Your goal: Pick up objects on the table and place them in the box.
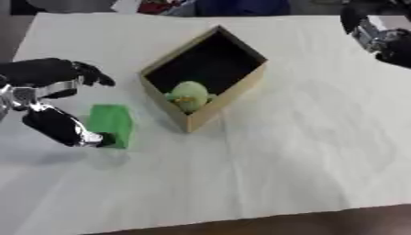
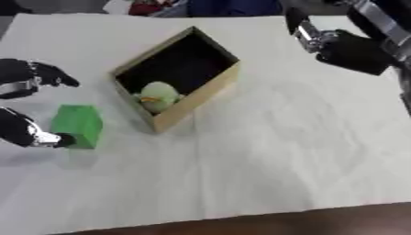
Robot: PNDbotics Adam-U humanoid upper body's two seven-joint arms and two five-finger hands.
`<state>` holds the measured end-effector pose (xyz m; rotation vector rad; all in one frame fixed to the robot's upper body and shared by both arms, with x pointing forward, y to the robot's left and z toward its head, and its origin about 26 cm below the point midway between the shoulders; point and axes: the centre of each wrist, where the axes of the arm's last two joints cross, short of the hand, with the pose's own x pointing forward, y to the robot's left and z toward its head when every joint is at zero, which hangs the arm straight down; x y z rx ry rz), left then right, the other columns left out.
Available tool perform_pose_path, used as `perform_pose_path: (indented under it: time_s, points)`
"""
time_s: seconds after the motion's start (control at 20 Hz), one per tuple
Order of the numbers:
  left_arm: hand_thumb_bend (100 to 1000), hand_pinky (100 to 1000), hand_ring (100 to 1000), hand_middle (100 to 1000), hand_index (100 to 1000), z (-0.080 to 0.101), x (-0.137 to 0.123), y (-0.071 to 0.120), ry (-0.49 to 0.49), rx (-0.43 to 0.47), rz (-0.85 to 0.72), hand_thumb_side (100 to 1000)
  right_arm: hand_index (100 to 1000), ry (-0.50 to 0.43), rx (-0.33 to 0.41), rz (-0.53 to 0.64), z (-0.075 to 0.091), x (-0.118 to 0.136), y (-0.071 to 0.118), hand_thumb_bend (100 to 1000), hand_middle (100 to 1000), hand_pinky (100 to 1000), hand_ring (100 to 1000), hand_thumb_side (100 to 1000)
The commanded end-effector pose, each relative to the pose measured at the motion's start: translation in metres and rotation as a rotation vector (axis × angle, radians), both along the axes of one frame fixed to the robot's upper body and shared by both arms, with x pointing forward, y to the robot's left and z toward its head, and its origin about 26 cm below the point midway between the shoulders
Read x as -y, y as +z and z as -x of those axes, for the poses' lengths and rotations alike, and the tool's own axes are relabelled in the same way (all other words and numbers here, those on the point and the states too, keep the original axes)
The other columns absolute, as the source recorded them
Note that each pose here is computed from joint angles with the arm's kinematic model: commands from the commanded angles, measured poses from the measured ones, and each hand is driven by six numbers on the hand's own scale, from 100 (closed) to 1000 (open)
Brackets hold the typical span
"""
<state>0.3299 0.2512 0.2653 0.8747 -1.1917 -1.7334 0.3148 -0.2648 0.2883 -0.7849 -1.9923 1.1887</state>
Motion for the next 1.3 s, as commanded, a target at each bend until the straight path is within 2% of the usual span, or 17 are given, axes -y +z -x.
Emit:
perform_pose_path:
  time_s: [0.05, 0.4, 0.65, 0.95, 1.3]
  points:
    - [579, 750, 884, 876, 948, -0.005, -0.002, 0.005, 0.02, 0.023, -0.016, 564, 911, 0.007, 0.027, 0.006, 0.005, 0.001, 0.009, 152, 806, 874, 874, 859]
    - [631, 760, 888, 878, 953, -0.022, -0.008, -0.01, 0.048, -0.035, -0.046, 540, 910, 0.01, 0.023, 0.001, 0.004, -0.001, 0.009, 144, 805, 874, 873, 875]
    - [624, 764, 890, 885, 955, -0.034, -0.013, -0.021, 0.06, -0.072, -0.056, 525, 909, 0.016, 0.022, -0.002, 0.004, -0.002, 0.009, 139, 805, 874, 873, 881]
    - [559, 758, 882, 880, 953, -0.043, -0.019, -0.033, 0.052, -0.123, -0.067, 500, 908, 0.016, 0.019, -0.01, 0.003, -0.002, 0.009, 129, 804, 874, 872, 896]
    - [477, 735, 854, 811, 913, -0.047, -0.02, -0.039, 0.049, -0.074, -0.077, 493, 904, 0.019, 0.015, -0.015, 0.002, -0.003, 0.009, 122, 802, 874, 870, 910]
